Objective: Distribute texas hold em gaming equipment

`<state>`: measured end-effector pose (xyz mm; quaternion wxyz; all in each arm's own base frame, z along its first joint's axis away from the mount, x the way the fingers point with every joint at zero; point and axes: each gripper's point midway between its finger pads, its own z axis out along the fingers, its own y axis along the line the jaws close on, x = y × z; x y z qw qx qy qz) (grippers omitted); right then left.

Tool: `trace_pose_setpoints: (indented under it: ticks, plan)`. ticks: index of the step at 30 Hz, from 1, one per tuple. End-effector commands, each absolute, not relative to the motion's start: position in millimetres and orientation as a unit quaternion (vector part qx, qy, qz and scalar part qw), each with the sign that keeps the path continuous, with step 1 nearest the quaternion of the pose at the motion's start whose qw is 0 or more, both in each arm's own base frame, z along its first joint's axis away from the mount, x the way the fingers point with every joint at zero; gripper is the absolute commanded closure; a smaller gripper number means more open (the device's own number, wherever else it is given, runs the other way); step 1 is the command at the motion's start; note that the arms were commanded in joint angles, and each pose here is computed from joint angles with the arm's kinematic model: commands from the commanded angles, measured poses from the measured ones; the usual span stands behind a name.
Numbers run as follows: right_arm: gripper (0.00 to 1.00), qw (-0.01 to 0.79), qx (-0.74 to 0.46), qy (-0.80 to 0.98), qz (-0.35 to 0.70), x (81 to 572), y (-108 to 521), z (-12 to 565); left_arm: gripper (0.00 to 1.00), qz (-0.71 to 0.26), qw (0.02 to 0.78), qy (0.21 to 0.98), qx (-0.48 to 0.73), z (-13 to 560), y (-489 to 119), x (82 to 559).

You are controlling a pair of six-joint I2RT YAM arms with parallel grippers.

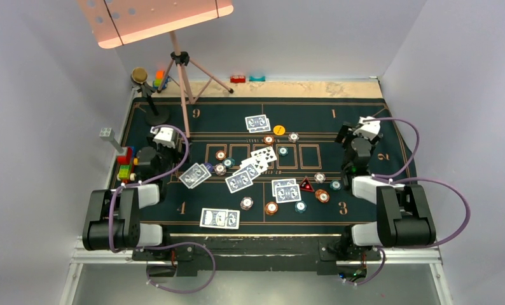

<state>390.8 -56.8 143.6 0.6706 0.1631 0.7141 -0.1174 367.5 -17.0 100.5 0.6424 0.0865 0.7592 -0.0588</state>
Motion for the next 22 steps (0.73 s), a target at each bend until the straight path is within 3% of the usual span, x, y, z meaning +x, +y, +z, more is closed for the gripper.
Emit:
trace_pose_setpoints:
  ticks: [1,3,22]
  plan:
    - [0.05,0.708,0.169,0.678,-0.104,389.7,-54.7,168.0,0.00,-0.057,0.666,0.739,0.085,120.6,-17.2,377.9]
    - [0.02,0.709,0.166,0.677,-0.104,388.0,-54.6,168.0,0.00,-0.057,0.667,0.738,0.086,120.9,-17.4,377.1]
    - [0.02,0.701,0.161,0.687,-0.104,394.0,-52.7,167.1,0.00,-0.057,0.667,0.738,0.085,120.9,-17.4,377.5]
